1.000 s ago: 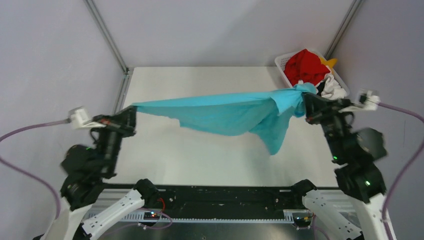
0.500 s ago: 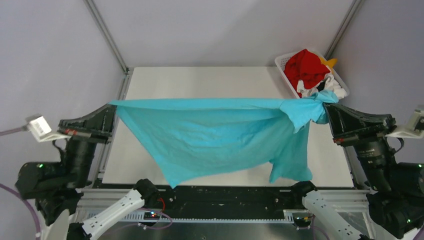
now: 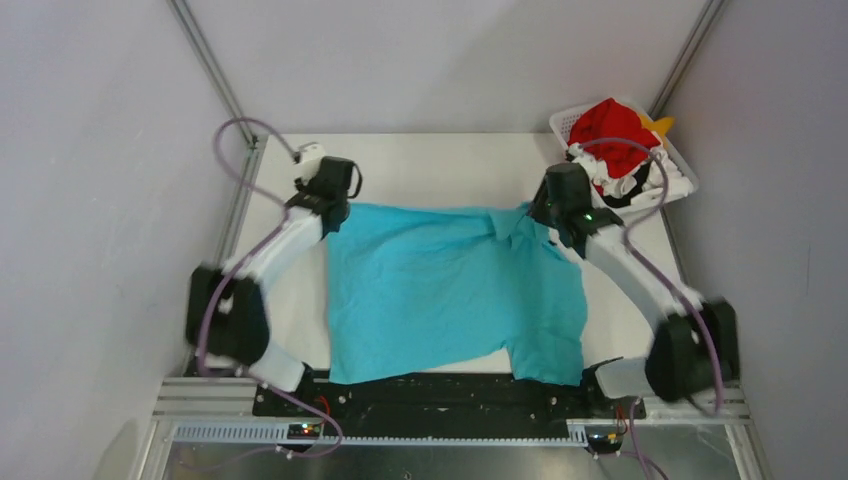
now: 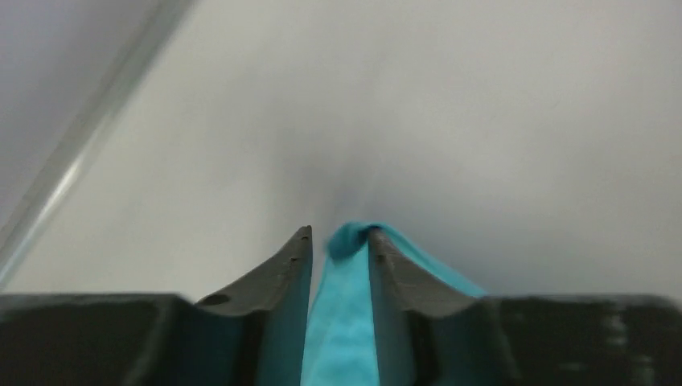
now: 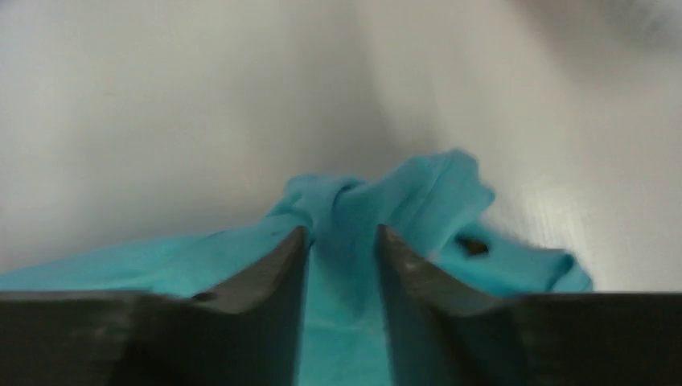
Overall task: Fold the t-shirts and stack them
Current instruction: Flatten out the tshirt
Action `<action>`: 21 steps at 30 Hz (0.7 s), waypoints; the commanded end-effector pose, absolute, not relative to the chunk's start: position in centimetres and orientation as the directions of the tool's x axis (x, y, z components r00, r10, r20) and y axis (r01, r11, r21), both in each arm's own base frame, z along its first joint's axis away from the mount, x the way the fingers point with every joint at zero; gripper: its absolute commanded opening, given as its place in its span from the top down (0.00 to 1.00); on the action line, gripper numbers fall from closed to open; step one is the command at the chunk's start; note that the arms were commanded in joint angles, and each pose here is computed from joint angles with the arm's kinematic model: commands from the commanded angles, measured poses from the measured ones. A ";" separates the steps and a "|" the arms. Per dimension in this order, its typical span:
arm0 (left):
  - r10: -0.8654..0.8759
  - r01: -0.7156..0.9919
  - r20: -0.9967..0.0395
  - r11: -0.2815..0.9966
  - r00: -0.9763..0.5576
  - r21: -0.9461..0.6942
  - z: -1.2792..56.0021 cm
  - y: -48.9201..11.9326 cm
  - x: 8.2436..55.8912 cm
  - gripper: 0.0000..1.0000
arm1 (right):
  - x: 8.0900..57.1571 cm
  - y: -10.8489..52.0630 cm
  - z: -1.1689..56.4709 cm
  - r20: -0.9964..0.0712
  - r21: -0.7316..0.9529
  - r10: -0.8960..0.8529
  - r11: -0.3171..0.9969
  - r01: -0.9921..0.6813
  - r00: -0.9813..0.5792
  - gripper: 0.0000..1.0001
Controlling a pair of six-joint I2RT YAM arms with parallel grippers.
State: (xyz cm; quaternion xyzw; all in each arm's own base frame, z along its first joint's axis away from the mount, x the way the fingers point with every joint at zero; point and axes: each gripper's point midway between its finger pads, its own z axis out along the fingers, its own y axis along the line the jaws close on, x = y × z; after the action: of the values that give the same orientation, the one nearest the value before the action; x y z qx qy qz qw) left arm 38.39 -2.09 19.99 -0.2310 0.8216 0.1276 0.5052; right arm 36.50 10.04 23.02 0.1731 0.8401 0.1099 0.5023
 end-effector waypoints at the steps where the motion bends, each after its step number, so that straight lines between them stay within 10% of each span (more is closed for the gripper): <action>1: -0.254 -0.487 -0.805 0.872 -0.536 0.050 13.9 -3.4 43.0 0.34 | 42.8 11.2 18.1 -0.762 0.420 0.462 0.886 0.197 -0.454 0.41; 2: -0.262 -0.487 -0.804 0.872 -0.534 0.039 14.0 -3.7 43.9 0.17 | 43.8 11.5 16.1 -0.750 0.405 0.454 0.890 0.209 -0.481 0.15; 4: -0.268 -0.481 -0.786 0.876 -0.556 0.042 12.8 -4.1 44.7 0.03 | 45.4 11.8 15.7 -0.761 0.405 0.449 0.893 0.197 -0.469 0.02; 12: -0.309 -0.415 -0.781 0.907 -0.542 -0.071 15.2 -5.6 44.0 0.00 | 44.2 10.4 18.1 -0.778 0.382 0.444 0.896 0.225 -0.444 0.01; 21: -0.353 -0.265 -0.685 0.935 -0.638 -0.234 12.4 -10.7 32.7 0.00 | 34.1 9.8 16.7 -0.697 0.418 0.474 0.878 0.233 -0.538 0.01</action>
State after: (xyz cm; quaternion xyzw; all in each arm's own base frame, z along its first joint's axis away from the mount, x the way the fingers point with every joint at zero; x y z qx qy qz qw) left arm 37.00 -6.89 14.42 -0.1946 0.8854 0.0107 0.4219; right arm 38.52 9.56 18.97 0.1996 0.8436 0.1292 0.4814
